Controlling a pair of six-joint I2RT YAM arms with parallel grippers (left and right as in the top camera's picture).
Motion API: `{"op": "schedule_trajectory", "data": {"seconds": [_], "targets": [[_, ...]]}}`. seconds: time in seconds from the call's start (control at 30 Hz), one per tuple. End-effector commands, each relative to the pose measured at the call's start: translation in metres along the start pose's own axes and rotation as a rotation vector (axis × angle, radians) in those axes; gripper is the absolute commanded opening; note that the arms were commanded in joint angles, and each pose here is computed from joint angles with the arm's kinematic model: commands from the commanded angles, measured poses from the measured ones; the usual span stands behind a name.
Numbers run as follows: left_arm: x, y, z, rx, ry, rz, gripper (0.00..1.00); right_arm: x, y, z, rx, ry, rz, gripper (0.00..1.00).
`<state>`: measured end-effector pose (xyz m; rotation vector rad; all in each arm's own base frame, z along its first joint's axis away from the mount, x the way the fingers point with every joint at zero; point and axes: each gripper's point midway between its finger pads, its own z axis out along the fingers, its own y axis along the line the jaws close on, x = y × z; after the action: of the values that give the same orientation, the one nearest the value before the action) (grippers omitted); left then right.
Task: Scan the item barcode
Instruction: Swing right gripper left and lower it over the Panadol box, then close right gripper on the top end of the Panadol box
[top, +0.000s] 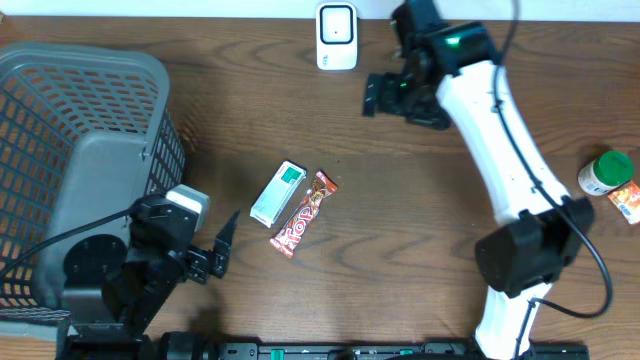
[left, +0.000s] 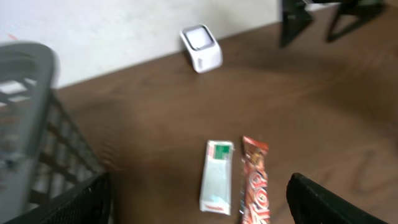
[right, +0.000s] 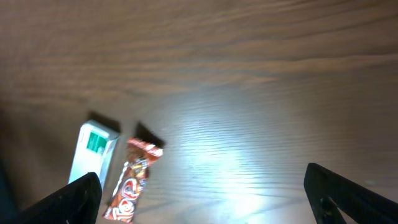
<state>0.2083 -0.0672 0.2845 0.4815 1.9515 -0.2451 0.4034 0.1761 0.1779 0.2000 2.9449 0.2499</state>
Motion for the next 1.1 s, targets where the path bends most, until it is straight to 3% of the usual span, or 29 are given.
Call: {"op": "schedule_trajectory", "data": {"seconds": [0.0,0.17,0.3,0.4,0.53,0.7,1.07], "targets": [[0.013,-0.013,0.003,0.074,0.034,-0.005,0.87,0.020,0.028,0.018,-0.064,0.090,-0.029,0.99],[0.030,-0.017,0.002,0.088,0.106,-0.036,0.87,0.048,0.056,0.040,-0.150,0.233,-0.085,0.98],[0.037,-0.019,0.001,0.095,0.133,-0.048,0.87,0.060,0.072,0.047,-0.184,0.244,-0.259,0.97],[0.041,-0.020,0.000,0.099,0.150,-0.055,0.87,0.060,0.069,0.057,-0.094,0.202,-0.368,0.99],[0.048,-0.022,-0.001,0.106,0.180,-0.068,0.87,0.075,0.082,0.067,-0.083,0.243,-0.238,0.99],[0.057,-0.025,-0.003,0.114,0.214,-0.083,0.87,0.094,0.133,0.085,-0.255,0.331,-0.124,0.99],[0.059,-0.026,-0.004,0.117,0.225,-0.087,0.87,0.117,0.171,0.129,-0.233,0.361,0.051,0.90]]}}
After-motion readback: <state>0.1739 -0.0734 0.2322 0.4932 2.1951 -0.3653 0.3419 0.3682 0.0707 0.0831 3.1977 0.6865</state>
